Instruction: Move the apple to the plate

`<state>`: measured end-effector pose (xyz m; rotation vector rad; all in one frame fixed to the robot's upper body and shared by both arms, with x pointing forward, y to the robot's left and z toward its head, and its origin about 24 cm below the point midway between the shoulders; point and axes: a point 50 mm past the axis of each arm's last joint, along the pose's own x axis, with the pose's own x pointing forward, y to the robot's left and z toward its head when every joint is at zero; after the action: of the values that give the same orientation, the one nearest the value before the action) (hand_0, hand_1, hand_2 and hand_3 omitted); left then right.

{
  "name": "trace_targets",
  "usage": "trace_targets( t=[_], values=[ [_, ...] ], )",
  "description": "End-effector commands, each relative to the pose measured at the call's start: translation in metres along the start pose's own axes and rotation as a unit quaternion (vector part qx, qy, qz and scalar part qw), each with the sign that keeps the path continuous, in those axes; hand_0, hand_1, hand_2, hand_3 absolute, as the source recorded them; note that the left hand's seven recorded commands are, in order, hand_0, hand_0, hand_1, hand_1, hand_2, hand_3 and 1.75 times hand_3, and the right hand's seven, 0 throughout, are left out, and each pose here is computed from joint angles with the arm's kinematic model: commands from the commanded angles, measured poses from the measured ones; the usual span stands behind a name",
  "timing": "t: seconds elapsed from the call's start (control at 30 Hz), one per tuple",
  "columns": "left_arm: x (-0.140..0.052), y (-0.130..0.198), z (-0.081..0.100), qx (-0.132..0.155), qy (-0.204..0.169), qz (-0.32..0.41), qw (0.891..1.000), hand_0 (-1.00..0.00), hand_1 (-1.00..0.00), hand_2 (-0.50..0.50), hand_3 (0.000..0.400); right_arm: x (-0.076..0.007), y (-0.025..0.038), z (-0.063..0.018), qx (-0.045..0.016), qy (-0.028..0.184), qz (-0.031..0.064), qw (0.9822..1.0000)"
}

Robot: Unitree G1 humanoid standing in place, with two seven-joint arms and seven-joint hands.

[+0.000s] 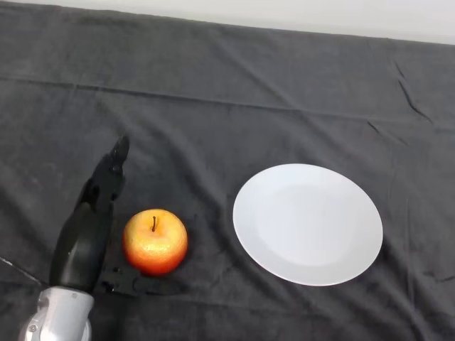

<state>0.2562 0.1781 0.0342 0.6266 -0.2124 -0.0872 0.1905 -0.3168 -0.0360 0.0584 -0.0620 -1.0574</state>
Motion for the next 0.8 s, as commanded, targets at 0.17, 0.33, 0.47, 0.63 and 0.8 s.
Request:
trace_targets(
  t=[0.17,0.33,0.47,0.63,0.8],
  values=[
    [0.011,0.007,-0.005,0.054,0.001,-0.020,0.998,-1.00,-1.00,0.00,0.400,-0.0601,-0.0236,-0.0465,-0.0400,0.124,-0.0069,0.9915],
    [0.011,0.007,-0.007,0.062,0.000,-0.016,0.998,-1.00,-1.00,0.00,0.400,-0.0601,-0.0236,-0.0465,-0.0400,0.124,-0.0069,0.9915],
    [0.013,0.008,-0.008,0.066,-0.002,-0.012,0.998,-1.00,-1.00,0.00,0.400,-0.0601,-0.0236,-0.0465,-0.0400,0.124,-0.0069,0.9915],
    [0.020,0.018,-0.005,0.068,-0.007,-0.005,0.998,-1.00,-1.00,0.00,0.400,-0.0601,-0.0236,-0.0465,-0.0400,0.124,-0.0069,0.9915],
    [0.026,0.025,0.002,0.070,-0.018,0.008,0.997,-1.00,-1.00,0.00,0.400,-0.0601,-0.0236,-0.0465,-0.0400,0.124,-0.0069,0.9915]
  ],
)
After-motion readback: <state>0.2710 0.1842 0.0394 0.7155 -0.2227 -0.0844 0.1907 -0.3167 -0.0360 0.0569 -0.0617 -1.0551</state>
